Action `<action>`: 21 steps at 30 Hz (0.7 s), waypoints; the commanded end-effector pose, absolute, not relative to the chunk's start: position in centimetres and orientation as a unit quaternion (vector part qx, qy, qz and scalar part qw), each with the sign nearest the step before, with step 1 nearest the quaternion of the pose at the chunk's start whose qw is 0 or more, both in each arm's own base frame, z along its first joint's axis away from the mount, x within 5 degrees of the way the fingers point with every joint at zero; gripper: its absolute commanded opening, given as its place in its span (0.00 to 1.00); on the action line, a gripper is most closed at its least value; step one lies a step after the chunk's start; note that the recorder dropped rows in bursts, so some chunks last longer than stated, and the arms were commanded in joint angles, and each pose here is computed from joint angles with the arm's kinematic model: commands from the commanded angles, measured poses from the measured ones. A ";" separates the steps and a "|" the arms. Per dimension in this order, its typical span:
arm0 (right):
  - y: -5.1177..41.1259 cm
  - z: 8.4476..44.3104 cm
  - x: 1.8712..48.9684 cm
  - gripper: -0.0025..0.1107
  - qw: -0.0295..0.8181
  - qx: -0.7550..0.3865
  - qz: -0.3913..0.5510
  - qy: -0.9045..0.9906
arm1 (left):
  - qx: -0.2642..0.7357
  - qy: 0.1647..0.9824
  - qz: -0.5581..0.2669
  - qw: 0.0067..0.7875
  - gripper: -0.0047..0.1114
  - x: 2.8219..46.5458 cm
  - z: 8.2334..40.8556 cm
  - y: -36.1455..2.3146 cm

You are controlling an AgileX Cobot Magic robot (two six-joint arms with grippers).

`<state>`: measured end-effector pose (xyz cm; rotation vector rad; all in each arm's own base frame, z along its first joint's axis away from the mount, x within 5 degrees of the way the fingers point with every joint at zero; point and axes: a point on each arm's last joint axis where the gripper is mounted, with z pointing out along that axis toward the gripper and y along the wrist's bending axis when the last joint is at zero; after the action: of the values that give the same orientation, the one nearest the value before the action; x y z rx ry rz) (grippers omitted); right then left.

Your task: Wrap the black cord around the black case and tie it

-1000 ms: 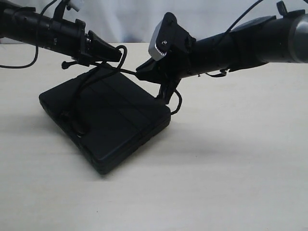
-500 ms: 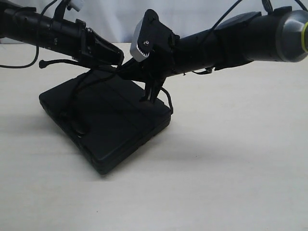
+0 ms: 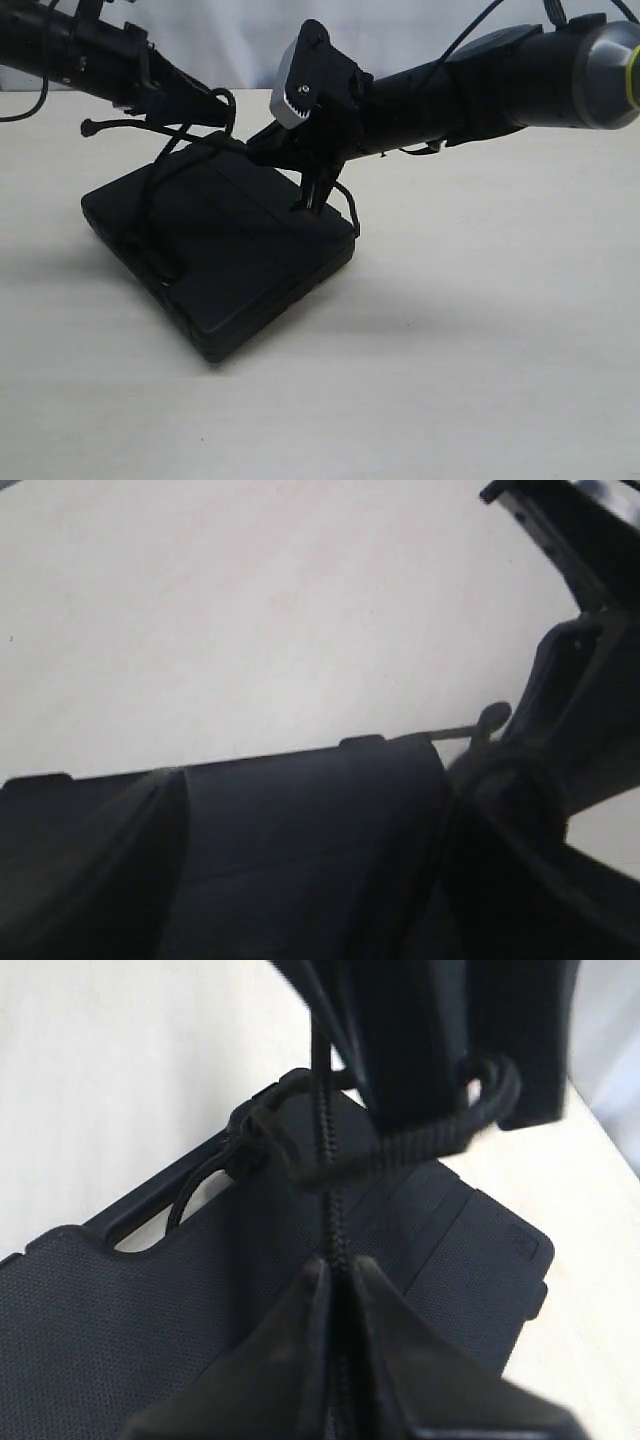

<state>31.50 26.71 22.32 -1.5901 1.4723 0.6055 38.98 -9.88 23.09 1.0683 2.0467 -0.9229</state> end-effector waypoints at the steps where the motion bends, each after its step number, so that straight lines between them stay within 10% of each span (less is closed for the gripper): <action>1: 26.8 22.8 31.5 0.06 0.443 -0.643 0.236 0.578 | 0.397 0.803 -0.336 0.292 0.60 38.7 23.2 -9.4; 21: 26.8 22.9 31.5 0.06 0.442 -0.645 0.240 0.576 | 0.402 0.826 -0.246 0.310 0.60 37.5 26.7 -8.2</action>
<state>31.51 26.72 22.33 -1.5864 1.4735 0.6077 37.71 -8.49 26.08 1.0632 2.1708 -0.6793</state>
